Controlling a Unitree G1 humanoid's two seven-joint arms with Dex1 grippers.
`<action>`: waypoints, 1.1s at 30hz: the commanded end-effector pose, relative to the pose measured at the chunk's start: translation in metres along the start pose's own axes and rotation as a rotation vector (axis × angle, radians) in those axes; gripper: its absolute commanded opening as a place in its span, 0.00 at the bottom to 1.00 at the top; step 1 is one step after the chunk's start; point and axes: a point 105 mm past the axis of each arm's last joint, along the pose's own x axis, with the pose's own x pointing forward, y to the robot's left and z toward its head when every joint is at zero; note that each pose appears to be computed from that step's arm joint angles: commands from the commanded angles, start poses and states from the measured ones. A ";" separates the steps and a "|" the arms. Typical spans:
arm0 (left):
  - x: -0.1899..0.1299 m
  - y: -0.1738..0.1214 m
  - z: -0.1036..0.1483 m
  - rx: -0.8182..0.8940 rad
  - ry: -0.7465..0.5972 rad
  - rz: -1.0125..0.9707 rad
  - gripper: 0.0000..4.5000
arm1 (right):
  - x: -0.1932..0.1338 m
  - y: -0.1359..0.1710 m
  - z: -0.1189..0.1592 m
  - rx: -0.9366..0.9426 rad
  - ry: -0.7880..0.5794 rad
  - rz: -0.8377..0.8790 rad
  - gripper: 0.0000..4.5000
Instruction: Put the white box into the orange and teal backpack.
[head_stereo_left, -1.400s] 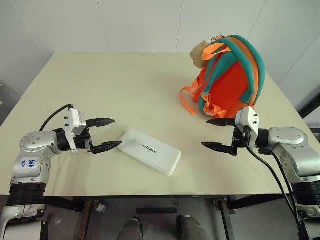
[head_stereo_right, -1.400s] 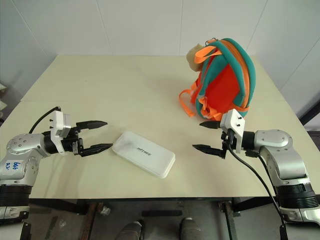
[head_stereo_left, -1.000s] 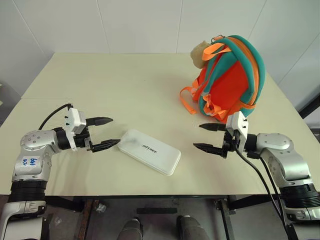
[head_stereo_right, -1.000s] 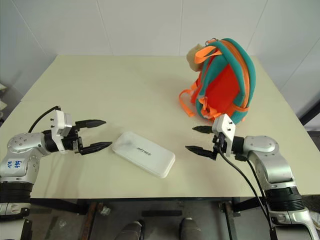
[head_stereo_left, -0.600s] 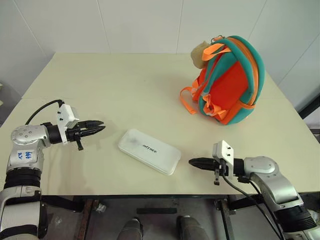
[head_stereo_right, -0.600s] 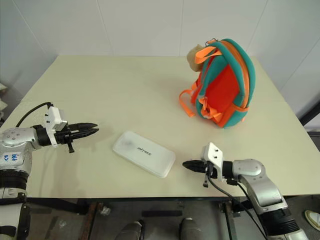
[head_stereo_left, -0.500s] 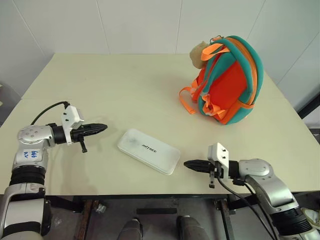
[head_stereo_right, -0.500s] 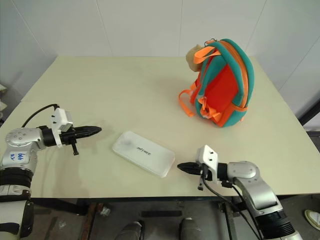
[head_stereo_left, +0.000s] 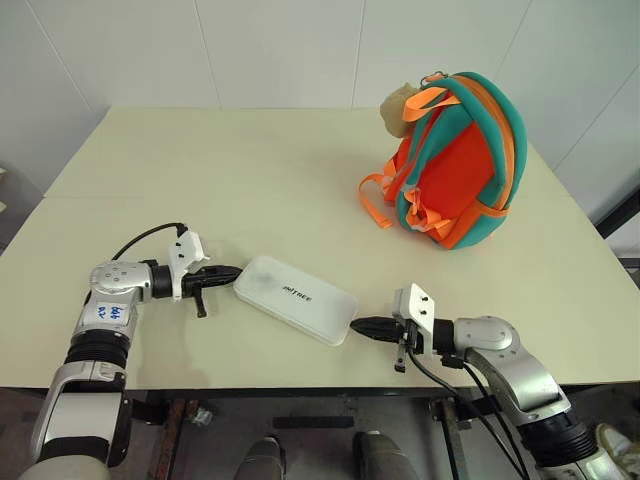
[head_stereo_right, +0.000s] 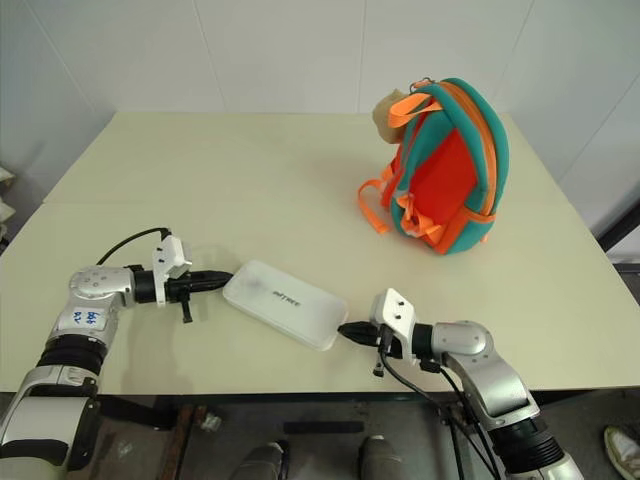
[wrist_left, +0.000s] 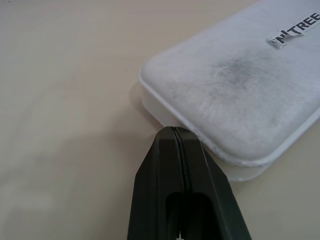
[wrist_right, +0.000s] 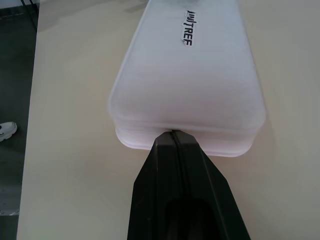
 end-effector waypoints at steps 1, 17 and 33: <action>0.006 -0.010 0.007 0.007 -0.045 -0.043 0.00 | -0.011 -0.021 0.015 -0.077 -0.022 -0.046 0.00; 0.020 -0.037 0.019 -0.040 -0.110 -0.072 0.00 | -0.036 -0.067 0.003 -0.128 0.058 -0.097 0.00; -0.016 -0.014 0.001 -0.063 -0.001 0.088 0.81 | -0.075 -0.097 0.007 -0.127 0.132 -0.194 0.80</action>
